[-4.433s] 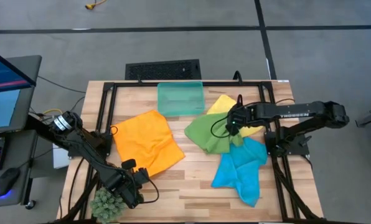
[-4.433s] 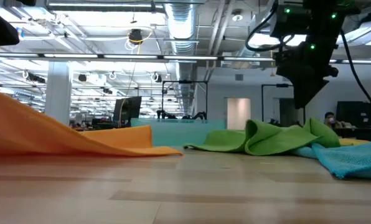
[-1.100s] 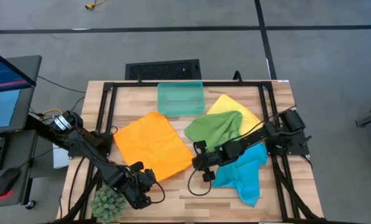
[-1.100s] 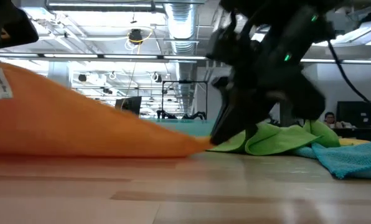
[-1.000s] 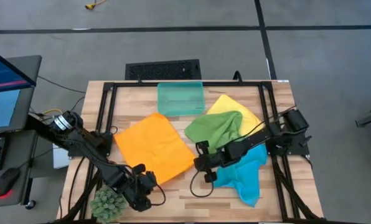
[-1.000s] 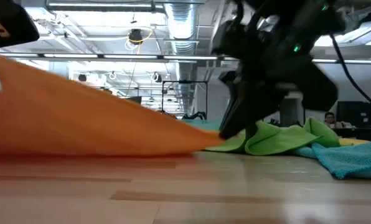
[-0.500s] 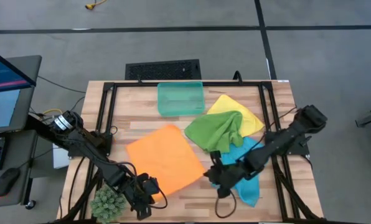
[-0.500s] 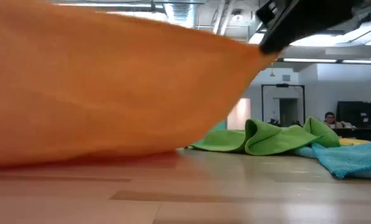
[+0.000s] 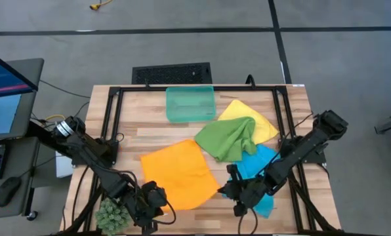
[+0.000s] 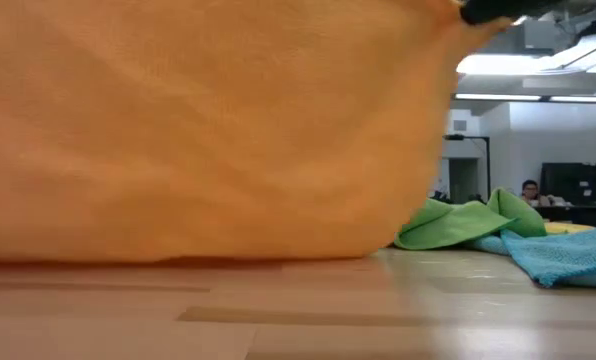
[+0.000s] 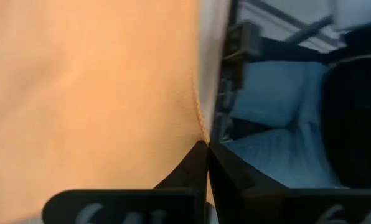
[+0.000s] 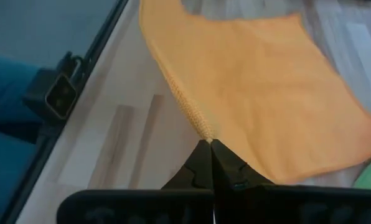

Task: Roll microfiber towels into tight, uniform cylinder then place into a basket
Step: Fold the orange towel

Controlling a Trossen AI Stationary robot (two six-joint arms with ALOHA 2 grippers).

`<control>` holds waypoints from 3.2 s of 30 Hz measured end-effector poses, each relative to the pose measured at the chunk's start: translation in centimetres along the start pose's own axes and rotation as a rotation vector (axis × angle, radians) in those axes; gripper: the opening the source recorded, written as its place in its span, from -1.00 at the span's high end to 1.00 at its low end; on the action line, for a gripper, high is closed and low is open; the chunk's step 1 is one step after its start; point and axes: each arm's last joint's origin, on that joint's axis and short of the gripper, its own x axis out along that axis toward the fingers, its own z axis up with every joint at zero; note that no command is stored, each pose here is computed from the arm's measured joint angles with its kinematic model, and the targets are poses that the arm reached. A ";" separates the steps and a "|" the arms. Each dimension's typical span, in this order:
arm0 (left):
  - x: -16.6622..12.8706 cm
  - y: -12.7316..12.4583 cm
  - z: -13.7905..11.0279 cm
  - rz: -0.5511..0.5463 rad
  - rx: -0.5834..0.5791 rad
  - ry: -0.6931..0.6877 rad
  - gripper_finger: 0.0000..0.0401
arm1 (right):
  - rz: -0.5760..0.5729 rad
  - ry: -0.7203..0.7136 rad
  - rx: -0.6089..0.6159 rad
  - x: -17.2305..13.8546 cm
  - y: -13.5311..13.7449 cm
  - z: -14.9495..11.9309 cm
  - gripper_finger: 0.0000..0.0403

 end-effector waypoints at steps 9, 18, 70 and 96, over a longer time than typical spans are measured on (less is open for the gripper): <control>-0.5 1.2 -0.7 0.157 -0.015 0.058 1.00 | -0.078 -0.051 -0.074 -0.7 0.3 1.2 0.98; -0.6 2.1 -0.8 0.278 0.016 0.011 1.00 | -0.176 0.007 0.049 0.6 -3.1 1.4 0.98; 1.0 11.6 0.0 0.734 -0.177 0.262 1.00 | -0.460 0.121 0.331 9.7 -17.3 -0.6 0.97; 1.3 12.4 -0.2 0.762 -0.205 0.256 1.00 | -0.489 0.126 0.352 10.2 -18.8 -1.0 0.97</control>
